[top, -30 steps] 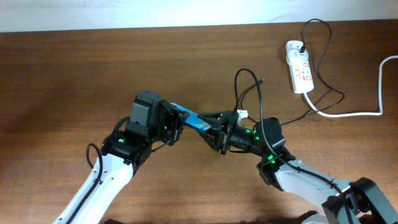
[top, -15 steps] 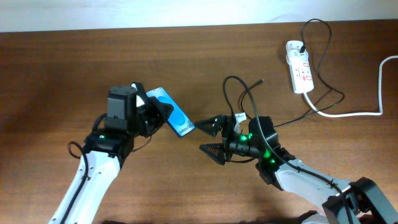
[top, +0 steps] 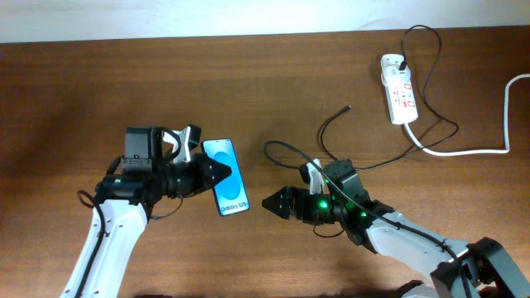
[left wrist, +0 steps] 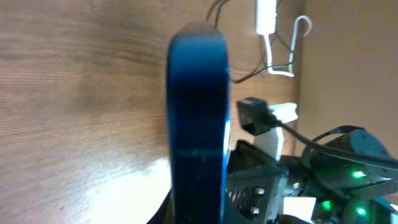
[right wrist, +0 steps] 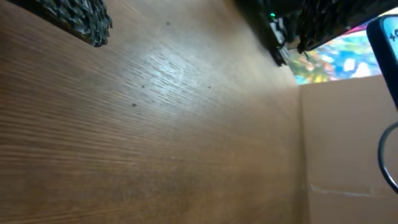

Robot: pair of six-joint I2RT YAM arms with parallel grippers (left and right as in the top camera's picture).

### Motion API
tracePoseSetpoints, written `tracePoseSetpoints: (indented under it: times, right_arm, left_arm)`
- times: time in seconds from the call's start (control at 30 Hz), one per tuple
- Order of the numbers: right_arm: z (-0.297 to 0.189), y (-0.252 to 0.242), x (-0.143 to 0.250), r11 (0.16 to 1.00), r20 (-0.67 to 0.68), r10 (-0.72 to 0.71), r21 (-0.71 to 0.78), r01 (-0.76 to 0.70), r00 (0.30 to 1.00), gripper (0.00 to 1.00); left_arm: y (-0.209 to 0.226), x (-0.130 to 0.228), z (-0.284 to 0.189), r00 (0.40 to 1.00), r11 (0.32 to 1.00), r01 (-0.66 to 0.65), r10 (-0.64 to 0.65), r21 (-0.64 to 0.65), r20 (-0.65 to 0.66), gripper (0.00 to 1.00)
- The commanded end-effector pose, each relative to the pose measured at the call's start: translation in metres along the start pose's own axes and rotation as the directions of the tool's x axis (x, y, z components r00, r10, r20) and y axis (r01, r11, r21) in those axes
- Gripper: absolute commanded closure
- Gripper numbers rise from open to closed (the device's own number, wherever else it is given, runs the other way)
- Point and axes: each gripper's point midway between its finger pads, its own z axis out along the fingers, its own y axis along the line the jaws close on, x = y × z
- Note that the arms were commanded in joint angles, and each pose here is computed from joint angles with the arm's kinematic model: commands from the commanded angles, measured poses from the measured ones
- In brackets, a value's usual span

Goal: Plug charger to phone and switch on socket
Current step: 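Move the right gripper back toward the black cable's USB-C tip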

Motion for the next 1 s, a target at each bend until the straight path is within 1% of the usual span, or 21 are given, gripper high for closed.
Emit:
tracePoseSetpoints:
  times: [0.0, 0.07, 0.17, 0.23, 0.27, 0.3, 0.37, 0.47, 0.53, 0.6, 0.8, 0.97]
  right_arm:
    - [-0.011, 0.007, -0.007, 0.995, 0.054, -0.092, 0.033, 0.091, 0.994, 0.02]
    - [-0.022, 0.011, -0.008, 0.990, 0.064, -0.129, 0.069, 0.125, 0.990, 0.02]
    - [-0.054, 0.008, -0.013, 0.967, 0.109, -0.095, 0.245, 0.066, 0.989, 0.02]
    - [-0.087, 0.004, -0.016, 0.918, 0.149, -0.074, 0.396, 0.009, 0.986, 0.02]
    - [-0.110, 0.007, -0.019, 0.881, 0.177, -0.078, 0.473, -0.015, 0.981, 0.02]
    - [-0.129, 0.012, -0.021, 0.851, 0.198, -0.087, 0.524, -0.030, 0.976, 0.02]
    - [-0.161, 0.027, -0.024, 0.814, 0.232, -0.109, 0.579, -0.047, 0.967, 0.02]
    - [-0.190, 0.052, -0.031, 0.803, 0.281, -0.148, 0.594, -0.051, 0.948, 0.02]
    - [-0.196, 0.062, -0.035, 0.817, 0.305, -0.165, 0.575, -0.043, 0.938, 0.02]
    - [-0.198, 0.061, -0.035, 0.811, 0.306, -0.170, 0.583, -0.043, 0.937, 0.02]
    - [-0.195, 0.043, -0.047, 0.748, 0.312, -0.179, 0.659, -0.077, 0.933, 0.02]
    - [-0.189, 0.037, -0.073, 0.728, 0.331, -0.145, 0.674, -0.126, 0.933, 0.02]
  left_arm:
    - [0.003, 0.000, -0.004, 0.999, 0.999, -0.038, 0.038, -0.021, 0.005, 1.00]
    - [0.004, 0.002, -0.004, 0.998, 0.998, -0.060, 0.060, -0.024, -0.004, 1.00]
    - [0.006, 0.001, -0.004, 0.997, 0.997, -0.072, 0.072, -0.036, -0.001, 1.00]
    - [0.010, 0.000, -0.004, 0.997, 0.996, -0.071, 0.071, -0.058, 0.006, 1.00]
    - [0.012, -0.001, -0.004, 0.997, 0.995, -0.071, 0.071, -0.068, 0.009, 1.00]
    - [0.013, -0.002, -0.004, 0.997, 0.995, -0.071, 0.072, -0.077, 0.013, 1.00]
    - [0.013, -0.002, -0.004, 0.997, 0.995, -0.071, 0.072, -0.077, 0.013, 1.00]
    - [0.013, -0.002, -0.004, 0.997, 0.995, -0.071, 0.072, -0.077, 0.013, 1.00]
    - [0.013, -0.001, -0.004, 0.997, 0.995, -0.070, 0.071, -0.077, 0.012, 1.00]
    - [0.013, -0.001, -0.004, 0.998, 0.995, -0.068, 0.069, -0.076, 0.009, 1.00]
    - [0.014, 0.000, -0.004, 0.998, 0.995, -0.064, 0.065, -0.078, 0.006, 1.00]
    - [0.014, 0.002, -0.004, 0.998, 0.995, -0.059, 0.059, -0.081, 0.001, 1.00]
